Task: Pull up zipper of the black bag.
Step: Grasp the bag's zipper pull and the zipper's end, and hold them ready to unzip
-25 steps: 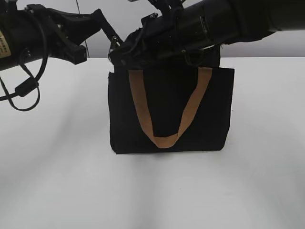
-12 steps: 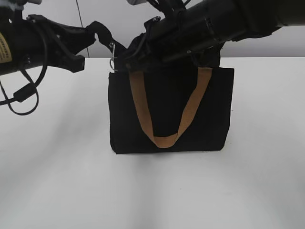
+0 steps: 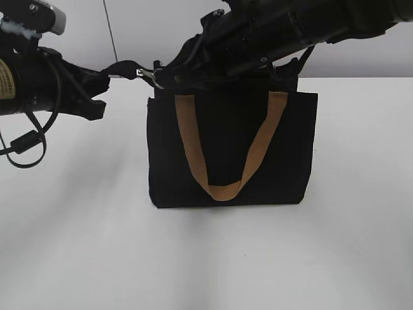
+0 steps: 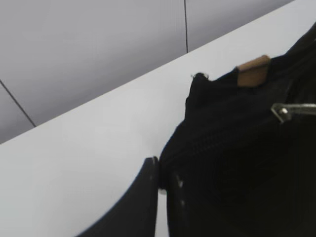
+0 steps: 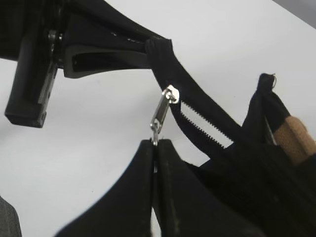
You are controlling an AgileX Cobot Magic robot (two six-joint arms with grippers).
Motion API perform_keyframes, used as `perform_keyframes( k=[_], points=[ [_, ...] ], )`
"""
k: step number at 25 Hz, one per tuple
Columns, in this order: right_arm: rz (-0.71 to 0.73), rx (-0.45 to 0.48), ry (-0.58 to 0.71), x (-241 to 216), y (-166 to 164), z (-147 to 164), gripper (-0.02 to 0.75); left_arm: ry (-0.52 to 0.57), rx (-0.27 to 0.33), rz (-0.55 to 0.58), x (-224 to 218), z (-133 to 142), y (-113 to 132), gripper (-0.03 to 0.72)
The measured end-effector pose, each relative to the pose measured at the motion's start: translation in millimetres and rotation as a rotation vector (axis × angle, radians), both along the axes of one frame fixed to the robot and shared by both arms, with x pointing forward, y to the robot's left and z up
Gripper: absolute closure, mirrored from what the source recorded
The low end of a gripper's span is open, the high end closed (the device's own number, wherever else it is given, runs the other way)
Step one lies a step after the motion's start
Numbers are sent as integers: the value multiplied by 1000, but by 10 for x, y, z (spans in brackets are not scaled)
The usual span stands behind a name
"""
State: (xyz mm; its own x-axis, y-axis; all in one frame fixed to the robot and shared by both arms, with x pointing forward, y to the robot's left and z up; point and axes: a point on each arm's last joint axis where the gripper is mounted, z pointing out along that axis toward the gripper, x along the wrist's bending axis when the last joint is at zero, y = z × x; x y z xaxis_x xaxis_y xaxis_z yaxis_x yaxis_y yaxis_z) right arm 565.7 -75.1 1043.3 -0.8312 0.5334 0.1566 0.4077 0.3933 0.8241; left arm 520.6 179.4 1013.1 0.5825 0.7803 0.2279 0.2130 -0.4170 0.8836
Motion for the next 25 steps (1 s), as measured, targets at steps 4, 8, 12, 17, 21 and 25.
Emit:
perform_keyframes(
  k=[4,8,12,17,21,25],
  points=[
    [-16,-5,11,5,-8,-7,738,32,32,23,-5,-36,25,680],
    [-36,-6,1,23,-16,-5,738,41,41,30,-6,-46,33,680],
    [-67,-12,-22,55,-31,0,738,49,49,35,-8,-55,38,680],
    [-83,-44,-50,79,-54,-10,738,57,57,41,-9,-63,45,680],
    [-115,-49,-28,110,-110,-22,738,65,65,47,-11,-72,53,680],
    [-174,-31,18,192,-266,-28,738,73,73,53,-12,-80,61,680]
  ],
)
